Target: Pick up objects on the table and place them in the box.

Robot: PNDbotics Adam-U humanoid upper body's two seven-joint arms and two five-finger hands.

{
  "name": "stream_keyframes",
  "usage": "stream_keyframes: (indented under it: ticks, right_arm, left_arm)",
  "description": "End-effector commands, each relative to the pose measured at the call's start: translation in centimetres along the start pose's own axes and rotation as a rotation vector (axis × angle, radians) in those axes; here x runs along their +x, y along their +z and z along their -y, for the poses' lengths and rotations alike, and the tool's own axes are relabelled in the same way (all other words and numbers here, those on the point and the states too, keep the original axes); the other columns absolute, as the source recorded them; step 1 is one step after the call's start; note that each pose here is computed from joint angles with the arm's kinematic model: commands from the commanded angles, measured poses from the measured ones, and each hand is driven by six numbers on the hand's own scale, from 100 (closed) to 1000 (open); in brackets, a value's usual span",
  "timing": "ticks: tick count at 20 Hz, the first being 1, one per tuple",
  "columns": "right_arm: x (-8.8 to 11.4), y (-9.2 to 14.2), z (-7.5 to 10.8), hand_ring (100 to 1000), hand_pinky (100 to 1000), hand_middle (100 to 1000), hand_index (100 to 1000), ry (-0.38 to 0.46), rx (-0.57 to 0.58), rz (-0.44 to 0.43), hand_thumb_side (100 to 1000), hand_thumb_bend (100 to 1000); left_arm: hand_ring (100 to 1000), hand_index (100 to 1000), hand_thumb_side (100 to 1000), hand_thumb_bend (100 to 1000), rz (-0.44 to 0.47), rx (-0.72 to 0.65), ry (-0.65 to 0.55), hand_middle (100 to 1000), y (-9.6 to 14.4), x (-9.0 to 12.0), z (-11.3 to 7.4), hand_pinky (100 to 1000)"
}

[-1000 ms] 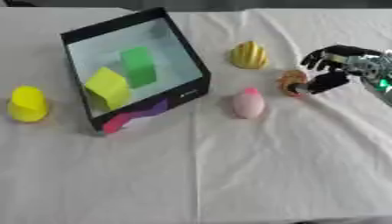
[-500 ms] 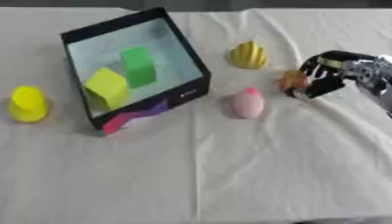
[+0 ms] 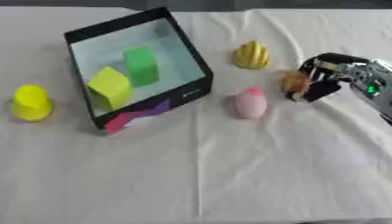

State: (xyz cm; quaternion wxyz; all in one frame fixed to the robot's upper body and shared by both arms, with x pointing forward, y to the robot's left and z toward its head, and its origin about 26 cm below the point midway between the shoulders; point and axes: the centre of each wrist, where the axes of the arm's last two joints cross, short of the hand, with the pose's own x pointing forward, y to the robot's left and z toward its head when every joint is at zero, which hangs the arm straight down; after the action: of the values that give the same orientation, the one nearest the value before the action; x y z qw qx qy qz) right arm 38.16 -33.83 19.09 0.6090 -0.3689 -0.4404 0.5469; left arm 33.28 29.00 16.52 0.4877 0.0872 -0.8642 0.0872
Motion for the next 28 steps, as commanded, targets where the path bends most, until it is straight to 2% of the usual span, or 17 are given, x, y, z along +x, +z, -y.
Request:
stream_keyframes:
  ticks: [1,2,9,10,11,16,24,28]
  right_arm:
    - [-0.5,0.2,0.8,737,742,688,779,-0.009,-0.019,-0.01,329,291]
    - [-0.5,0.2,0.9,723,734,670,763,-0.023,-0.025,-0.01,309,250]
    - [-0.1,1.0,1.8,673,704,610,722,-0.082,-0.129,0.017,215,136]
    - [0.0,1.4,2.2,673,703,610,722,-0.084,-0.145,0.031,297,100]
    - [0.2,1.9,2.7,673,703,610,723,-0.086,-0.16,0.047,200,100]
    - [1.4,4.5,4.8,677,705,613,726,-0.092,-0.206,0.122,179,100]
    - [3.7,8.3,8.9,676,704,612,727,-0.134,-0.352,0.235,122,100]
    - [7.0,8.1,11.1,677,710,612,725,-0.14,-0.386,0.338,111,100]
  left_arm:
    - [753,723,735,100,0.03,-0.011,-0.015,696,-0.5,0.7,-0.2,754]
    - [753,723,736,100,0.029,-0.012,-0.016,696,-0.5,0.7,-0.2,754]
    - [753,723,737,100,0.027,-0.02,-0.018,692,-0.5,0.7,-0.2,754]
    - [753,723,744,100,0.028,-0.02,-0.018,692,-0.5,0.7,-0.2,754]
    - [753,723,735,100,0.029,-0.02,-0.019,692,-0.5,0.7,-0.3,754]
    - [754,723,734,100,0.03,-0.021,-0.024,692,-0.5,0.7,-0.4,753]
    - [755,724,730,100,0.037,-0.014,-0.024,696,-0.6,0.9,-0.5,752]
    - [758,728,717,107,0.063,-0.002,-0.012,711,-0.8,1.4,-0.6,752]
